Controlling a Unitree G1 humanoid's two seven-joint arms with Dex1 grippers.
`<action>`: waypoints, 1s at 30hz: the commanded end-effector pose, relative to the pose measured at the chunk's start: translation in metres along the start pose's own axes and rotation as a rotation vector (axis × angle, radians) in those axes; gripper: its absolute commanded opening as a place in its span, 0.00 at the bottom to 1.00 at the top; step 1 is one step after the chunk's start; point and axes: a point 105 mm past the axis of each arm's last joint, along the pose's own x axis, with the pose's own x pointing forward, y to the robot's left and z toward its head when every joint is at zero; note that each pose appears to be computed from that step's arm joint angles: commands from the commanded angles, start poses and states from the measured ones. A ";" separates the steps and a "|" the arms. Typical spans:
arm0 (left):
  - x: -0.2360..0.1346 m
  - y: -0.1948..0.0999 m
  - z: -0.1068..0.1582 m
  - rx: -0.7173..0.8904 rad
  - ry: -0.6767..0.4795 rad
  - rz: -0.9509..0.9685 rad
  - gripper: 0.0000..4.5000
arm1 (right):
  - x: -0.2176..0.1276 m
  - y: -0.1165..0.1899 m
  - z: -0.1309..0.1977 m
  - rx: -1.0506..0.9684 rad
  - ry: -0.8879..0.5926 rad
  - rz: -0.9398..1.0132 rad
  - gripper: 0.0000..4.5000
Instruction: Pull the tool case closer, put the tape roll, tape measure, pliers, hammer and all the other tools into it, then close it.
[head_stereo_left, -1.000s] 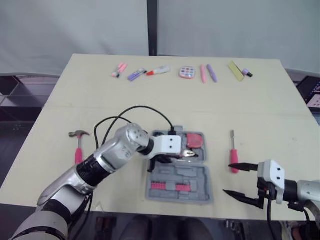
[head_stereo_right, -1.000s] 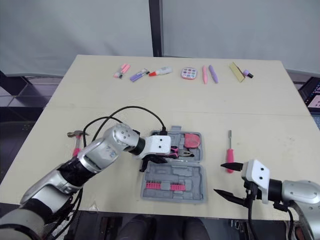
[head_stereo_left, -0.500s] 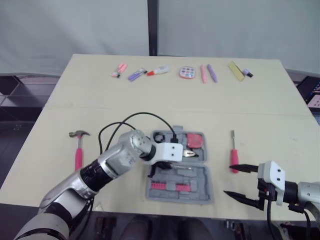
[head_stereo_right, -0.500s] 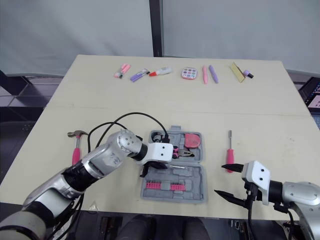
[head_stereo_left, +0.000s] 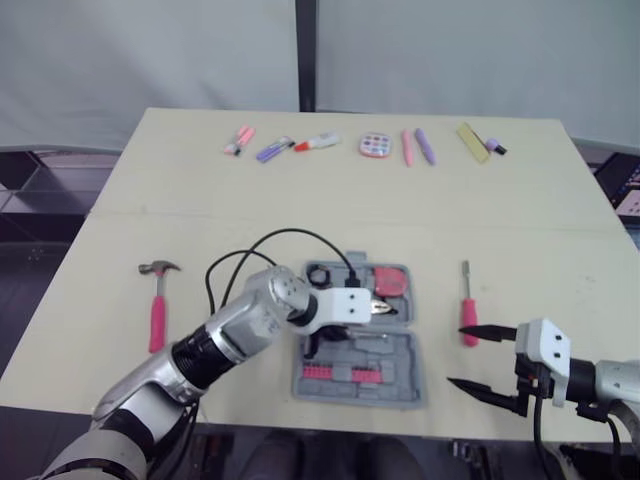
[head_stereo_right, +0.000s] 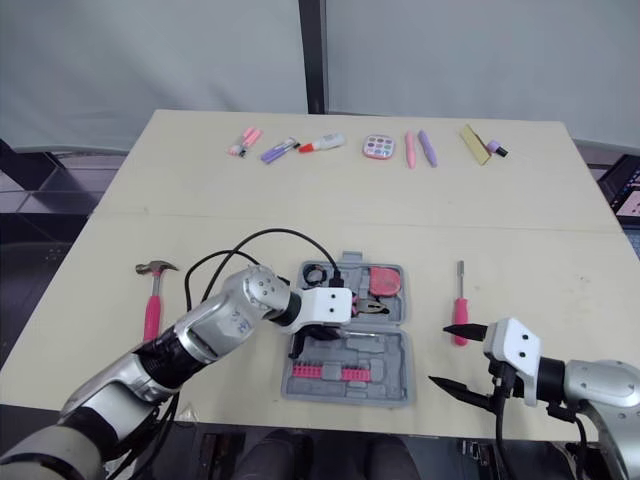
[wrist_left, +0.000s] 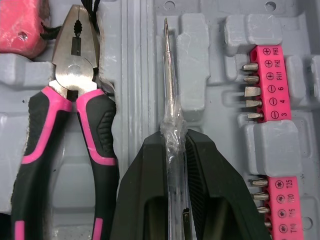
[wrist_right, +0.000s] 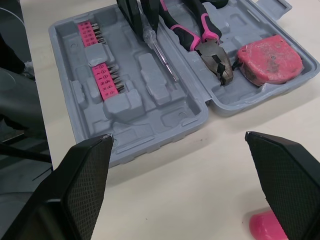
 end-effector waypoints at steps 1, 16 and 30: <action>-0.002 -0.001 0.006 0.022 -0.006 0.014 0.01 | -0.005 -0.004 0.006 -0.026 -0.003 -0.024 1.00; -0.001 0.002 0.011 0.012 -0.013 0.018 0.01 | -0.007 -0.003 0.005 -0.019 -0.001 -0.036 1.00; -0.010 0.003 0.011 -0.008 -0.018 0.009 0.56 | -0.008 -0.003 0.004 -0.015 0.001 -0.041 1.00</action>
